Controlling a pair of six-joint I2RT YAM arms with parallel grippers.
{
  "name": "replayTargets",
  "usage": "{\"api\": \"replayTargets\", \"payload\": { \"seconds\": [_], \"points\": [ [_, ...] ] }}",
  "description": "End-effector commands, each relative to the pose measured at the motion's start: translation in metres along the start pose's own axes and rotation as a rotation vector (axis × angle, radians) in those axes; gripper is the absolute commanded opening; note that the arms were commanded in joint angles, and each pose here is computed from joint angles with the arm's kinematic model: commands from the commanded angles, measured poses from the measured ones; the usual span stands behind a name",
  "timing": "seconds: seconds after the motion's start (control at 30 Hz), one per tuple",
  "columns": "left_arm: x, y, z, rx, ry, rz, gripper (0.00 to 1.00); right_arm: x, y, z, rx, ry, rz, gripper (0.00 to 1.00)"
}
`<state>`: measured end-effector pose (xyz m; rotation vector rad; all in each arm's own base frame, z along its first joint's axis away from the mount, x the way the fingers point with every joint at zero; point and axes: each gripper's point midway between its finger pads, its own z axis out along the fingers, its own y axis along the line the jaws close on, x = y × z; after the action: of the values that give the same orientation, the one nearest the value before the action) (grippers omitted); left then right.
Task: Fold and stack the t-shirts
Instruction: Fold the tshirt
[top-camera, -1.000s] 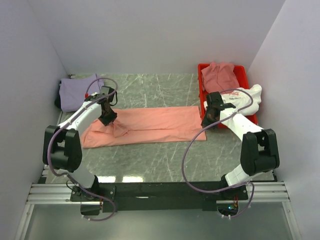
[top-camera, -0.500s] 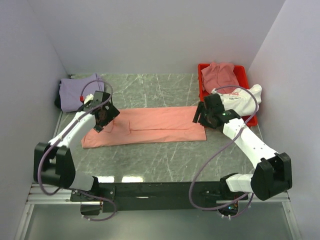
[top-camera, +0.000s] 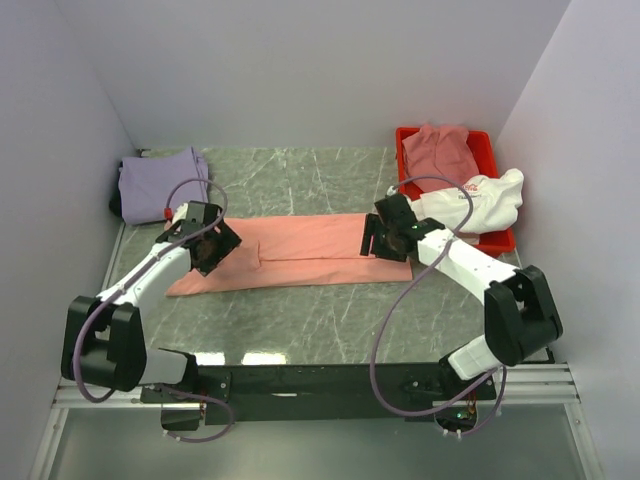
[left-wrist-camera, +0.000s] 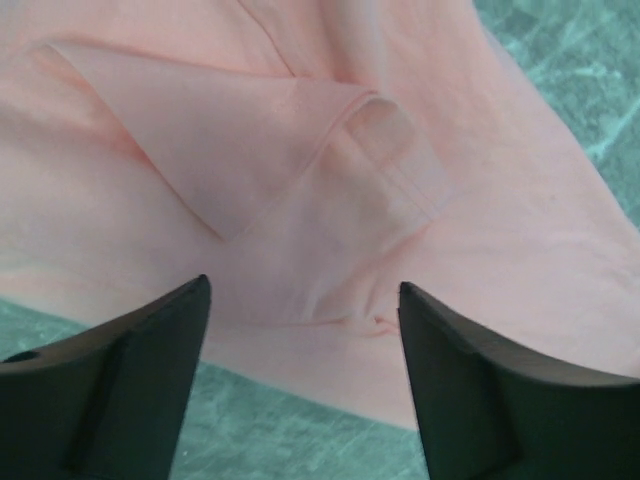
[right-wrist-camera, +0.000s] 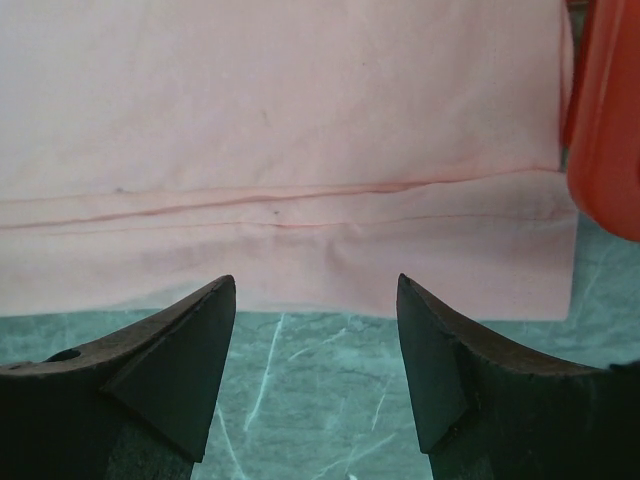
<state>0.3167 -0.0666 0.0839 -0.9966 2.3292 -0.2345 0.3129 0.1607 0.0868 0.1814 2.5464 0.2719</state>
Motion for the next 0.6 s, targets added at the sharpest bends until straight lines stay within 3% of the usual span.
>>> {"api": "replayTargets", "payload": {
  "seconds": [0.0, 0.13, 0.57],
  "points": [
    [-0.015, -0.003, 0.009, -0.015, -0.068, -0.007, 0.78, -0.009, 0.01, 0.007, -0.022, -0.021, -0.01, 0.72],
    [-0.01, 0.007, 0.024, -0.066, -0.027, 0.008, 0.59, -0.002, 0.006, 0.015, -0.002, 0.001, -0.002, 0.72],
    [-0.023, 0.023, 0.048, -0.157, -0.047, -0.025, 0.47, 0.005, -0.002, 0.03, 0.047, 0.036, -0.006, 0.72]
  ]
}}
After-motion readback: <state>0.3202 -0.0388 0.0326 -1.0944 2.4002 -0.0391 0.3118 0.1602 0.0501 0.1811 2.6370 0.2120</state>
